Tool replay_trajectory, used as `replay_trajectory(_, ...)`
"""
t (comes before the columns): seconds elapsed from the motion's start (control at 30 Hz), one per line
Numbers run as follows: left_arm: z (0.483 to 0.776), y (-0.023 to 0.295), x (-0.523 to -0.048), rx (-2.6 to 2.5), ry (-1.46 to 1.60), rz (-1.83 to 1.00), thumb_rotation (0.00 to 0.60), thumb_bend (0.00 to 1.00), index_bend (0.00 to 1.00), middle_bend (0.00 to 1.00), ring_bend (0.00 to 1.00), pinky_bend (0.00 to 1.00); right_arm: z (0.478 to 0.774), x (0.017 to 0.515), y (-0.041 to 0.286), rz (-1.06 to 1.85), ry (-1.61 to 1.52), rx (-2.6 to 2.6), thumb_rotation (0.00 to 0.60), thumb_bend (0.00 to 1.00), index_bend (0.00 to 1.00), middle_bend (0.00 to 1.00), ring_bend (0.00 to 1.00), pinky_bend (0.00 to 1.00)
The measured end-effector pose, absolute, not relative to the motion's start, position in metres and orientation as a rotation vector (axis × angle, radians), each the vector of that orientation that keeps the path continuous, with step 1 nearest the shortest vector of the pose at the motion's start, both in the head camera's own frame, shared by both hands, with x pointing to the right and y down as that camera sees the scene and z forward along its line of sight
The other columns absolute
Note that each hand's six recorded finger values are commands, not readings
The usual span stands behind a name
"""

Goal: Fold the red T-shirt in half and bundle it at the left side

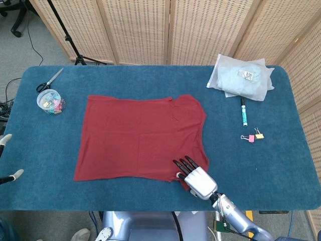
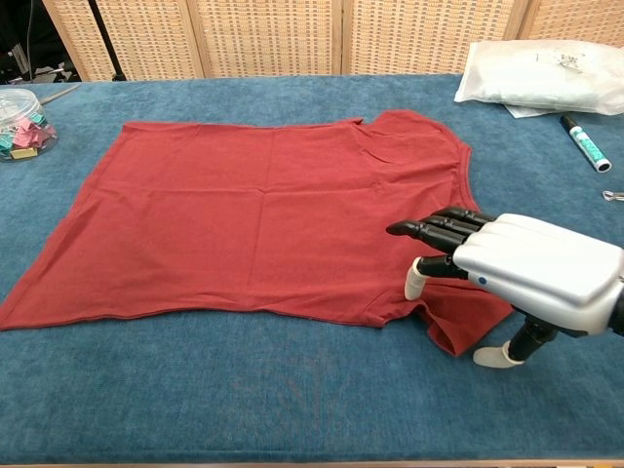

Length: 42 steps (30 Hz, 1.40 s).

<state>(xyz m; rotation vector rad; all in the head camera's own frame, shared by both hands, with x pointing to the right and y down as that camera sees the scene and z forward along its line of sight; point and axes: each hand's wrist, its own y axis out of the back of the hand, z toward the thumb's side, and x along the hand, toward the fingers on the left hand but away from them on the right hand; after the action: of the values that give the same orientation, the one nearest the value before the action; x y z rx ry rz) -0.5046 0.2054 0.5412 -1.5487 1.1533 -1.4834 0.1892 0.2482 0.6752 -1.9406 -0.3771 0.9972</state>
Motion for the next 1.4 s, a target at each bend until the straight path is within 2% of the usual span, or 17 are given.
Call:
replay_trajectory(0.17,0.542,0.205,-0.504,-1.551,1.152,-1.483,0.6,0.0,0.0,0.0,0.0,0.0,0.677,0.186,0.244,1.0,-0.39,-1.944,0.6,0.08,0.41,0.0,0.0,0.0)
replay_trajectory(0.3,0.542,0.205,-0.504,-1.551,1.154,-1.485,0.6,0.0,0.0,0.0,0.0,0.0,0.679,0.183,0.242,0.994,-0.403,-1.945,0.6,0.18,0.46,0.0,0.0,0.0)
replay_trajectory(0.57,0.542,0.205,-0.505,-1.553,1.153,-1.485,0.6,0.0,0.0,0.0,0.0,0.0,0.685,0.181,0.238,0.99,-0.436,-1.962,0.6,0.5,0.52,0.0,0.0,0.0)
replay_trajectory(0.63,0.542,0.205,-0.505,-1.553,1.153,-1.485,0.6,0.0,0.0,0.0,0.0,0.0,0.685,0.18,0.238,0.987,-0.446,-1.968,0.6,0.53,0.53,0.0,0.0,0.0)
replay_trajectory(0.97,0.545,0.206,-0.5,-1.562,1.121,-1.465,0.6,0.0,0.0,0.0,0.0,0.0,0.688,0.179,0.233,0.964,-0.497,-1.98,0.6,0.54,0.63,0.02,0.0,0.0)
replay_trajectory(1.27,0.564,0.214,-0.492,-1.655,1.039,-1.383,0.6,0.0,0.0,0.0,0.0,0.0,0.684,0.177,0.23,0.937,-0.532,-2.004,0.6,0.54,0.65,0.03,0.0,0.0)
replay_trajectory(1.33,0.573,0.216,-0.491,-1.709,1.021,-1.359,0.6,0.04,0.04,0.0,0.0,0.0,0.683,0.177,0.23,0.936,-0.536,-2.009,0.6,0.56,0.65,0.03,0.0,0.0)
replay_trajectory(1.4,0.583,0.219,-0.487,-1.781,1.016,-1.332,0.6,0.11,0.14,0.0,0.0,0.0,0.681,0.178,0.229,0.936,-0.541,-2.014,0.6,0.57,0.65,0.03,0.0,0.0)
